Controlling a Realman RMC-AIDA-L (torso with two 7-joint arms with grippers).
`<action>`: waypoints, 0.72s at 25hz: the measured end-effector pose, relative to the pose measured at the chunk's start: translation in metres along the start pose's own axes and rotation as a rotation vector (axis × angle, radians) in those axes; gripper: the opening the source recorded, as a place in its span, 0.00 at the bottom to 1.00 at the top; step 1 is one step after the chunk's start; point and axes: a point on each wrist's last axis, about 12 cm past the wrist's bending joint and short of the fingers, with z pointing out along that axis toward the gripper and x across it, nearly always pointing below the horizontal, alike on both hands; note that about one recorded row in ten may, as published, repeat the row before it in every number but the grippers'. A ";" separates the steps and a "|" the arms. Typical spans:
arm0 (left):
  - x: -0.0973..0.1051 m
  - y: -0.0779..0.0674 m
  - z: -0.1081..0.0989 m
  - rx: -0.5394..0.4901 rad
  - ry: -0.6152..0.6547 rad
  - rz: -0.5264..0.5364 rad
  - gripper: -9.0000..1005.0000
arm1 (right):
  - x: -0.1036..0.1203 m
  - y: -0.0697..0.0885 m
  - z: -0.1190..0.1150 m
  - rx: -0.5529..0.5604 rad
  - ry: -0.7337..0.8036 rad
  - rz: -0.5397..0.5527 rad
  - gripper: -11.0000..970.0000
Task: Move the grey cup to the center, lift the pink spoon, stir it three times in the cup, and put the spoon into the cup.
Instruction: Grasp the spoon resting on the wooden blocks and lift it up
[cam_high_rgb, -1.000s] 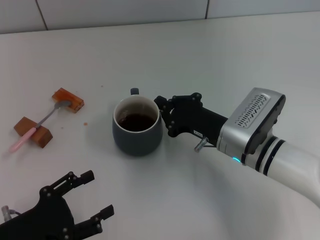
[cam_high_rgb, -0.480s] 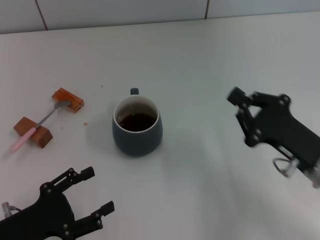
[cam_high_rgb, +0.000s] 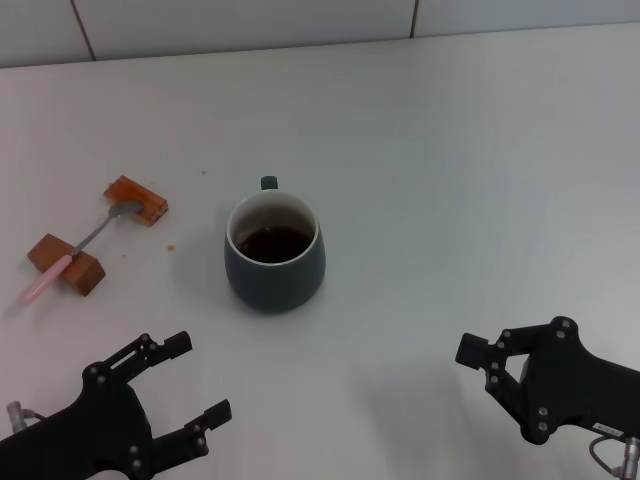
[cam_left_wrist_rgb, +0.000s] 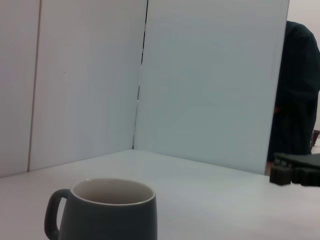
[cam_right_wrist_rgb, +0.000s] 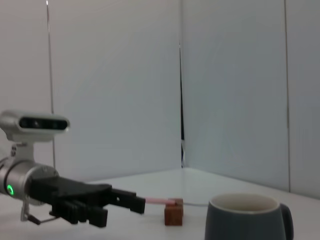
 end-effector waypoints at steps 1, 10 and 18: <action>0.000 0.000 0.000 0.000 0.000 0.000 0.84 | 0.000 0.000 0.000 0.000 0.000 0.000 0.05; 0.000 -0.001 -0.001 0.000 -0.003 -0.003 0.84 | 0.010 0.003 -0.001 0.000 0.078 0.011 0.05; 0.000 -0.002 0.001 0.004 -0.008 -0.009 0.84 | 0.013 0.005 0.001 -0.035 0.108 0.033 0.12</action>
